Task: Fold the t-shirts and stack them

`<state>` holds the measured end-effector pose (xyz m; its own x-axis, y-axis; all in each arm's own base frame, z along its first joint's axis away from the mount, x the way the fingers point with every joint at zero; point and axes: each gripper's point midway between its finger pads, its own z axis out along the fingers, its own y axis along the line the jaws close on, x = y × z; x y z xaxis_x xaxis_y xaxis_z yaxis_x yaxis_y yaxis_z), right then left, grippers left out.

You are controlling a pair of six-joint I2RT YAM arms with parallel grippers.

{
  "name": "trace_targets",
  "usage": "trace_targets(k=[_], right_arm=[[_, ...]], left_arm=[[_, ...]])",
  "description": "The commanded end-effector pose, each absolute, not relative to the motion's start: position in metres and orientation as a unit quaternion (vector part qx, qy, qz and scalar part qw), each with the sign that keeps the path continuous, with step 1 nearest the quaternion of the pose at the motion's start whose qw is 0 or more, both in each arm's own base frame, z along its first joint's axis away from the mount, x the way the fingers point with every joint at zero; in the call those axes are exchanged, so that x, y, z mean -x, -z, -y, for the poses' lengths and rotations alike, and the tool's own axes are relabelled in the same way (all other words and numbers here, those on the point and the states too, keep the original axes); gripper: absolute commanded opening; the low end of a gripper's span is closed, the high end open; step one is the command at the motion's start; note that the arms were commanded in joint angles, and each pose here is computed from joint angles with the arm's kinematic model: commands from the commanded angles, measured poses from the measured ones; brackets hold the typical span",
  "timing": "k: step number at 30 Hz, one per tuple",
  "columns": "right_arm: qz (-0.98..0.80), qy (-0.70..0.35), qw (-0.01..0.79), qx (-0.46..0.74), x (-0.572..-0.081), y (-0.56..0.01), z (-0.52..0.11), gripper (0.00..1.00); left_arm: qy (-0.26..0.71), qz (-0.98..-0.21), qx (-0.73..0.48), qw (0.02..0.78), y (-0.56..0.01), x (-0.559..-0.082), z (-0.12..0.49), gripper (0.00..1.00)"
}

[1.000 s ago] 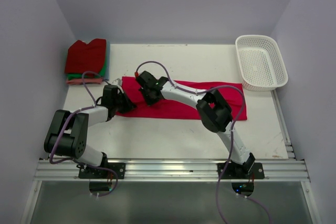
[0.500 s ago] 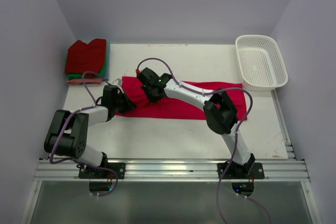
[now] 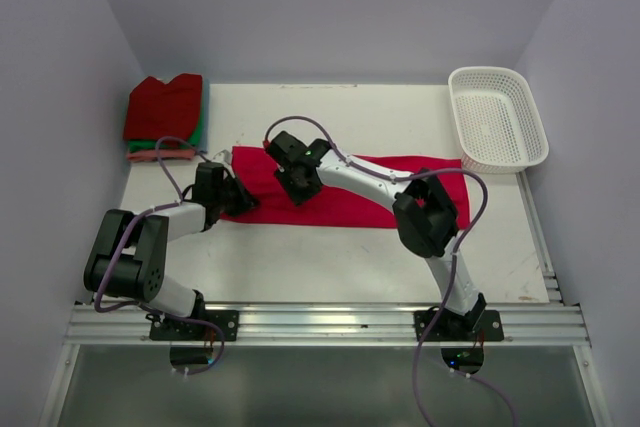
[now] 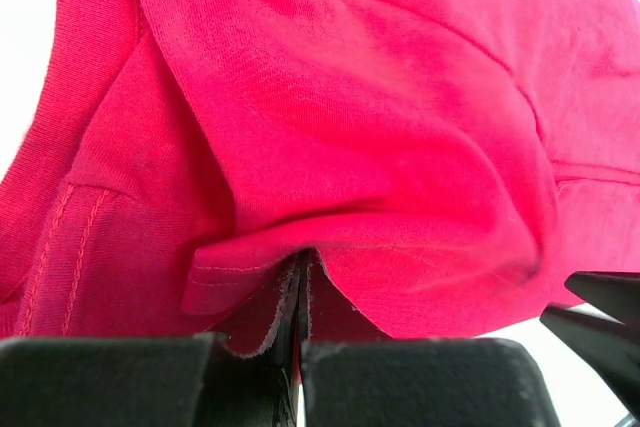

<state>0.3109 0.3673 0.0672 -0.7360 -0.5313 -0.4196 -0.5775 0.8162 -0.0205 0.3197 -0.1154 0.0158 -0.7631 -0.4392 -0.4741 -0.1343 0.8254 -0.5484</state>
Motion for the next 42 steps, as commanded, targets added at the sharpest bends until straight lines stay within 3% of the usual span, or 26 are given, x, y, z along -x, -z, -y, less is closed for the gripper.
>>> trace_targets(k=[1, 4, 17, 27, 30, 33, 36, 38, 39, 42], right_arm=[[-0.926, -0.071, 0.201, 0.313, -0.298, -0.093, -0.359, 0.36], [-0.927, -0.061, 0.208, 0.307, -0.3, -0.096, -0.355, 0.48], [-0.934, -0.049, 0.236, 0.264, -0.312, -0.105, -0.34, 0.49], [-0.937, -0.058, 0.234, 0.251, -0.311, -0.087, -0.341, 0.49], [-0.942, -0.029, 0.251, 0.22, -0.32, -0.09, -0.322, 0.49], [-0.947, 0.0, 0.287, 0.145, -0.341, -0.105, -0.282, 0.49], [-0.943, 0.03, 0.326, 0.061, -0.356, -0.124, -0.229, 0.41], [-0.938, 0.045, 0.344, 0.013, -0.36, -0.133, -0.193, 0.1], [-0.933, 0.065, 0.355, -0.004, -0.363, -0.136, -0.177, 0.0], [-0.926, 0.095, 0.363, -0.037, -0.37, -0.135, -0.14, 0.0]], left_arm=[[0.229, -0.912, 0.168, 0.297, -0.005, -0.312, 0.105, 0.0], [0.235, -0.91, 0.165, 0.299, -0.012, -0.312, 0.107, 0.0], [0.239, -0.881, 0.138, 0.384, -0.119, -0.329, 0.103, 0.0], [0.243, -0.902, 0.124, 0.334, -0.068, -0.325, 0.11, 0.0], [0.235, -0.907, 0.118, 0.33, -0.058, -0.328, 0.109, 0.0], [0.257, -0.893, 0.093, 0.358, -0.071, -0.342, 0.116, 0.06], [0.288, -0.873, 0.071, 0.387, -0.096, -0.354, 0.127, 0.05], [0.315, -0.854, 0.06, 0.409, -0.117, -0.364, 0.135, 0.0], [0.329, -0.848, 0.053, 0.411, -0.124, -0.365, 0.141, 0.0], [0.344, -0.844, 0.05, 0.41, -0.13, -0.375, 0.15, 0.0]])
